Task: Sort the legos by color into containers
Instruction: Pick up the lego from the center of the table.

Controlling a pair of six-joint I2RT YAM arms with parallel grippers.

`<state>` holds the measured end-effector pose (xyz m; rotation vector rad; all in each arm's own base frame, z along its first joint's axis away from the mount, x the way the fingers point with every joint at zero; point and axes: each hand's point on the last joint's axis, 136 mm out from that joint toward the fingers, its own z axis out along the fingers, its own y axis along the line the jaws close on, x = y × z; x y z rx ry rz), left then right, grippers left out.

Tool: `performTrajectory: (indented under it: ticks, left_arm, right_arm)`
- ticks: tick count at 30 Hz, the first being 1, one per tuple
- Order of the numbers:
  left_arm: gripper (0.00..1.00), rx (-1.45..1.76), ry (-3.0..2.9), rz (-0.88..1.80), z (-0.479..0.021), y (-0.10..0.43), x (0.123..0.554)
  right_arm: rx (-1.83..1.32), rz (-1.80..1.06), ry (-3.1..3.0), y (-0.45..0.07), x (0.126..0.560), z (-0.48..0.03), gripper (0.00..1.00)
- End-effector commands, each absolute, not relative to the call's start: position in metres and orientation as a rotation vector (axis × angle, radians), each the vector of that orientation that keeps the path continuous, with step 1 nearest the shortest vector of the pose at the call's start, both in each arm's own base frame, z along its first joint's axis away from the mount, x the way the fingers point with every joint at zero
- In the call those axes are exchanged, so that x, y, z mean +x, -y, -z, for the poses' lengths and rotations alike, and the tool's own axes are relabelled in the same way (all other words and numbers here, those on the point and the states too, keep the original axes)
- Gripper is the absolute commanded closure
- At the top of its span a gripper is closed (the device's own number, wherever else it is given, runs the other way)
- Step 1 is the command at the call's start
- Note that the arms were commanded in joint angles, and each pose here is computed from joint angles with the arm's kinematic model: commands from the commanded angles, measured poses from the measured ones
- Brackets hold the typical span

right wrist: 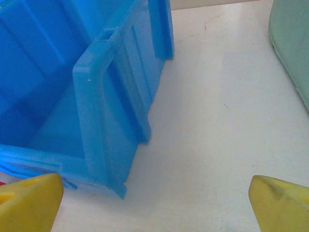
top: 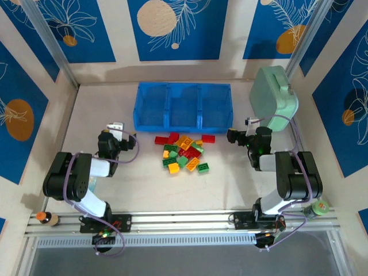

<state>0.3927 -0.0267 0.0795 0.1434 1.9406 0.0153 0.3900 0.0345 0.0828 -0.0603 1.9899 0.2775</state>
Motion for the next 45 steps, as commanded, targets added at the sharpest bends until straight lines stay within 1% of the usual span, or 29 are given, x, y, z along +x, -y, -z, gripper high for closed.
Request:
performTrajectory:
  ticks: [1, 31, 34, 36, 39, 41, 43, 44, 45]
  left_arm:
    - [0.00, 0.138, -1.908, -0.006, -0.091, 0.026, 0.397]
    - [0.00, 0.135, -1.909, -0.006, -0.091, 0.025, 0.397]
    - [0.00, 0.047, -1.907, -0.072, -0.099, 0.011, 0.397]
    - [0.00, 0.022, -1.942, -0.102, -0.112, 0.005, 0.397]
    - [0.00, -0.062, -1.953, -0.158, -0.141, -0.007, 0.399]
    - [0.00, -0.120, -1.918, -0.132, -0.164, -0.008, 0.397]
    - [0.00, -0.165, -1.905, -0.087, -0.185, -0.004, 0.393]
    - [0.00, -0.180, -1.912, -0.064, -0.194, -0.001, 0.392]
    - [0.00, -0.179, -1.928, -0.018, -0.202, 0.005, 0.390]
  right_arm:
    - [-0.075, -0.276, -1.955, -0.035, 0.395, -0.095, 0.01]
    - [-0.076, -0.275, -1.955, -0.035, 0.395, -0.095, 0.01]
    - [-0.065, -0.262, -1.956, -0.034, 0.396, -0.097, 0.01]
    - [-0.105, -0.284, -1.970, -0.041, 0.396, -0.111, 0.01]
    - [-0.083, -0.253, -2.018, -0.045, 0.397, -0.147, 0.01]
    - [-0.159, -0.279, -1.966, -0.064, 0.394, -0.178, 0.01]
    - [-0.265, -0.247, -1.891, -0.087, 0.388, -0.209, 0.01]
    - [-0.263, -0.241, -1.878, -0.092, 0.386, -0.221, 0.01]
    - [-0.150, -0.278, -1.966, -0.090, 0.381, -0.223, 0.01]
